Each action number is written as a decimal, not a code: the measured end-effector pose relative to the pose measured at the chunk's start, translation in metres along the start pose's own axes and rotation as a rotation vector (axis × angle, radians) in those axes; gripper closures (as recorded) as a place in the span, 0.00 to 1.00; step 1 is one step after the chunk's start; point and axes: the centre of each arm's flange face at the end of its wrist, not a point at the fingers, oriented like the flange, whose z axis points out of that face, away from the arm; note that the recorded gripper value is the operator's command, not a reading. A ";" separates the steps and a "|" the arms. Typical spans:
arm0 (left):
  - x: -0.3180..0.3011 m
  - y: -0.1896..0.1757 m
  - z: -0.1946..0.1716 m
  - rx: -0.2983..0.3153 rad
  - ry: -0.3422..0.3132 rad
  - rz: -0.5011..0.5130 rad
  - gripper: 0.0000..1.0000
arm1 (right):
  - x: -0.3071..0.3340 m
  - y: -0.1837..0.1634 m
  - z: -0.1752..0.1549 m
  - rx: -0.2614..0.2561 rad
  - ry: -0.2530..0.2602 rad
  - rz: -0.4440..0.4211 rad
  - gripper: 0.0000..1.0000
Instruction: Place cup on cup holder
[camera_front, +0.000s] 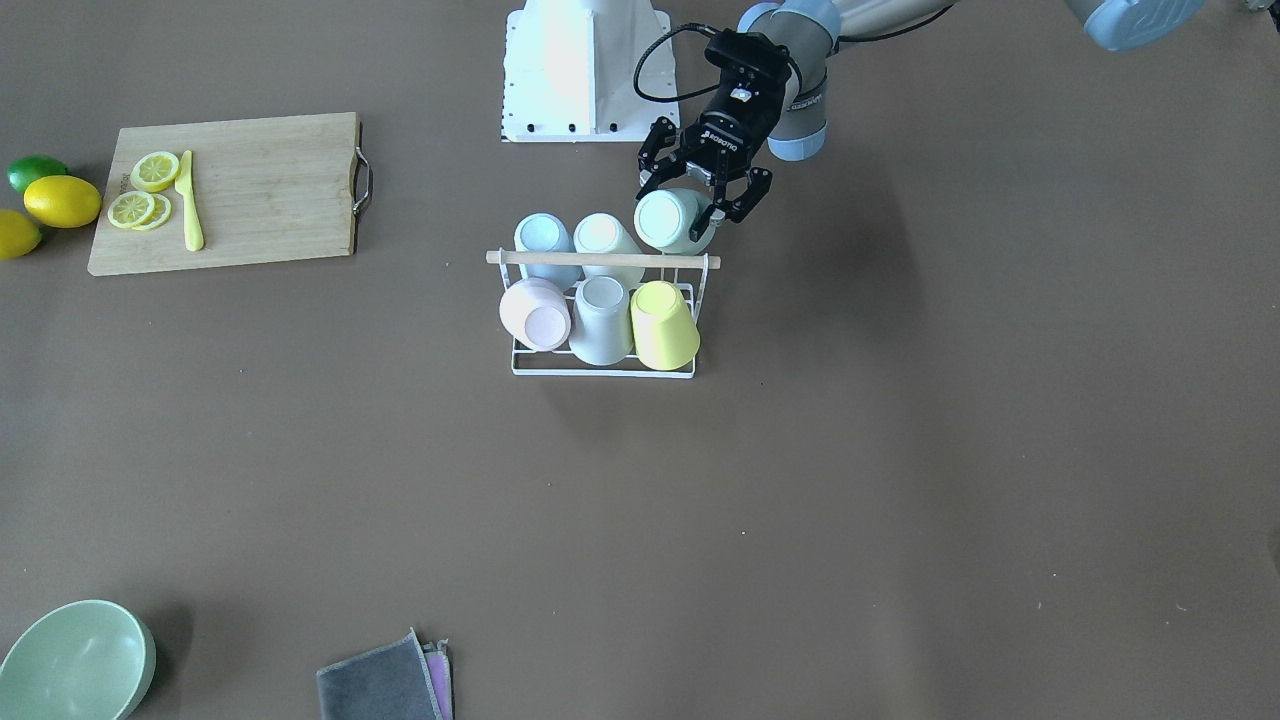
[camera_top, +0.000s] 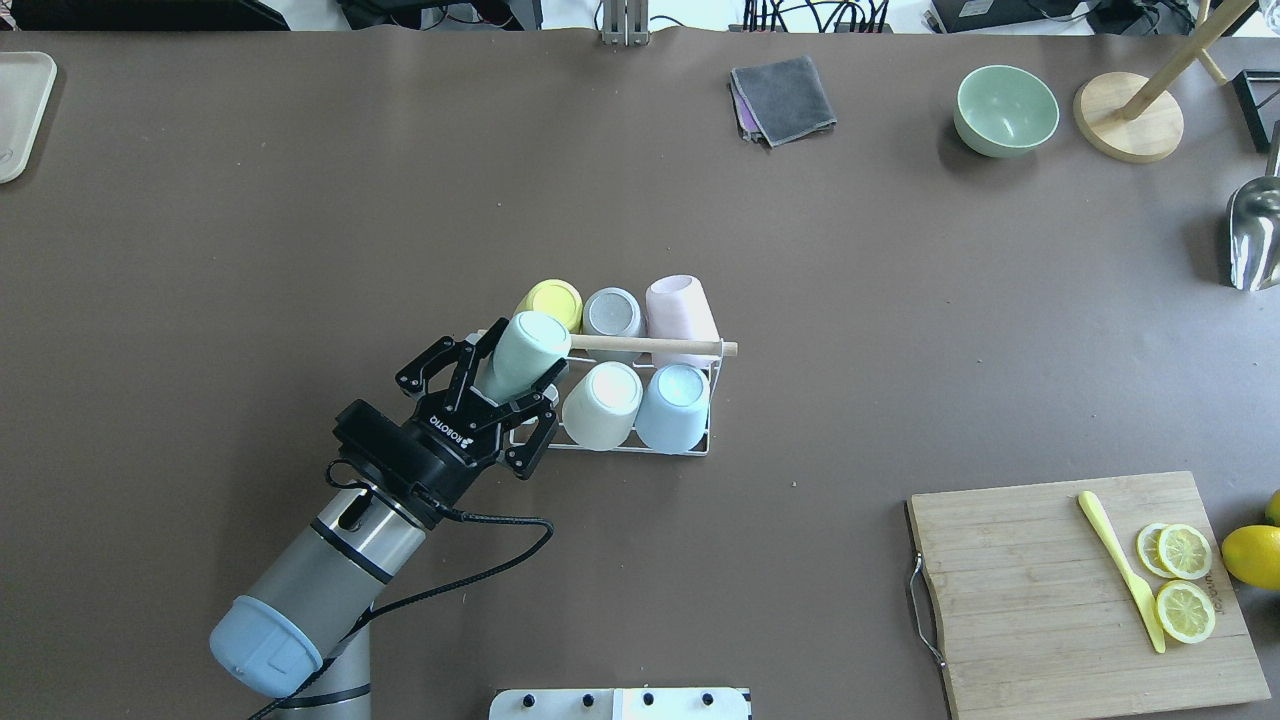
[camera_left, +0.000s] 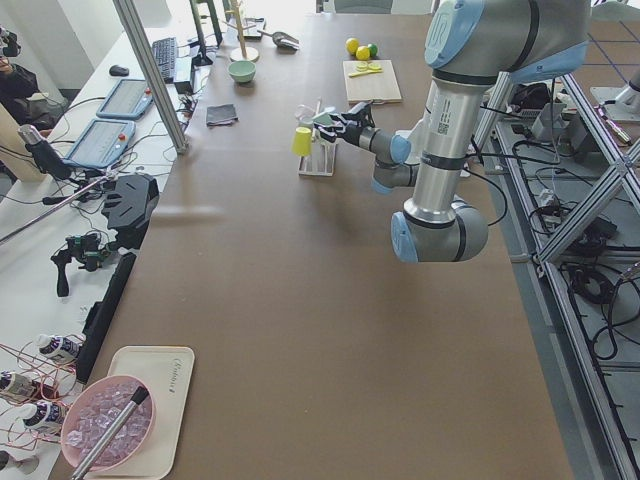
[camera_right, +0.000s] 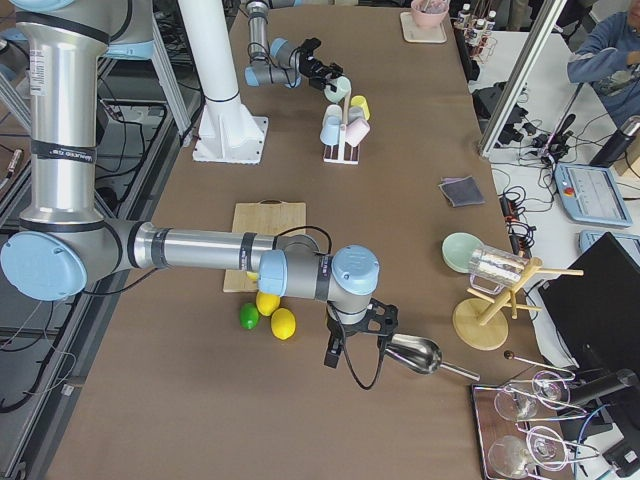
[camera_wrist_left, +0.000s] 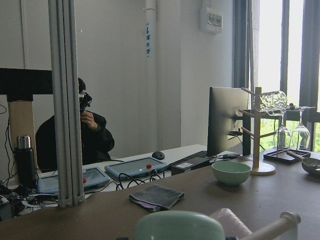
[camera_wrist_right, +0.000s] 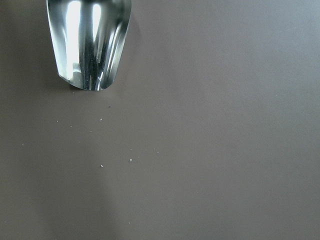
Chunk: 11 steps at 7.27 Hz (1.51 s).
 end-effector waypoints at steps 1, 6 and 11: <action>-0.001 0.000 0.000 0.002 -0.001 -0.001 0.02 | 0.000 0.000 0.000 -0.001 0.001 0.001 0.00; -0.007 -0.056 0.002 0.067 0.000 -0.034 0.02 | 0.001 0.001 0.001 -0.001 0.002 0.001 0.00; -0.083 -0.140 0.086 -0.136 0.013 0.151 0.02 | 0.001 0.001 0.001 -0.002 0.002 0.003 0.00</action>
